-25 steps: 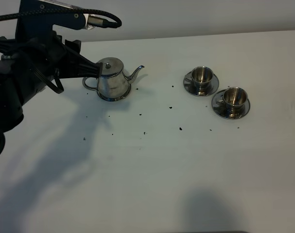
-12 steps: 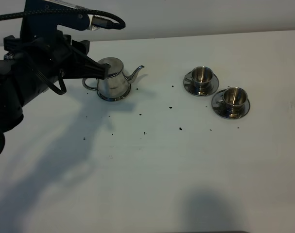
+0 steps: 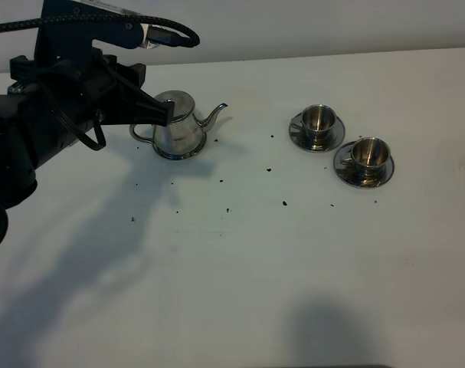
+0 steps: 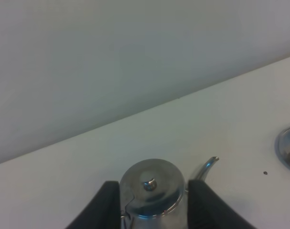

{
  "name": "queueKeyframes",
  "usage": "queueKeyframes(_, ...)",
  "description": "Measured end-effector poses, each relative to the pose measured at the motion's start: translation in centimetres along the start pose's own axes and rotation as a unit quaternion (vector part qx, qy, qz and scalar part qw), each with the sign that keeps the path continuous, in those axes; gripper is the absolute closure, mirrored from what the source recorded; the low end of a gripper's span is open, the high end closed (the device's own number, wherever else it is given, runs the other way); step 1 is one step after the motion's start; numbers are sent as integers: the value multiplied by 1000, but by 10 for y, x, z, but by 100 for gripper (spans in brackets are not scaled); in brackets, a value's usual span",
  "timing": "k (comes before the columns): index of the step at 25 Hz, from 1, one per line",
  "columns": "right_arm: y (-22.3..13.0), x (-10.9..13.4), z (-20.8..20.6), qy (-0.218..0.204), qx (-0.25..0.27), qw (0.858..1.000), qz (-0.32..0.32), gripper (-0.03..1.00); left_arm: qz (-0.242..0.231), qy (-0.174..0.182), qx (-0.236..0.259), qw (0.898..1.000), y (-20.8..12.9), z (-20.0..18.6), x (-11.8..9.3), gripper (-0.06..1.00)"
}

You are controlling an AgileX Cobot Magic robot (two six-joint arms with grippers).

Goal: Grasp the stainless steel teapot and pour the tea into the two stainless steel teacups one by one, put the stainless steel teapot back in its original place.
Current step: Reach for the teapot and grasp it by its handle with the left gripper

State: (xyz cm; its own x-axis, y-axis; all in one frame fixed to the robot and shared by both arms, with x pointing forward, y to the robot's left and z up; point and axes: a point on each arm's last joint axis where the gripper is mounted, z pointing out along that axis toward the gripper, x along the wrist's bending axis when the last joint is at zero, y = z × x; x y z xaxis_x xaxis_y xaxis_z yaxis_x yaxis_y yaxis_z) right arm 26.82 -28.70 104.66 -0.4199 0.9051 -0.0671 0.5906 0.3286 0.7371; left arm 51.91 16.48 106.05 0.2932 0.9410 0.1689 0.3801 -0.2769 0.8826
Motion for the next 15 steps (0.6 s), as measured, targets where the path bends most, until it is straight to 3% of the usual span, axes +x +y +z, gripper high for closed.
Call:
queueKeyframes(9,-1,0,-1,0,-4,1000,0,52,-1,-13,-4,1000,1,0,-2,58)
queueKeyframes(15,-1,-2,-1,-27,-2,999,24,52,-40,-14,-3,999,1,0,-3,58)
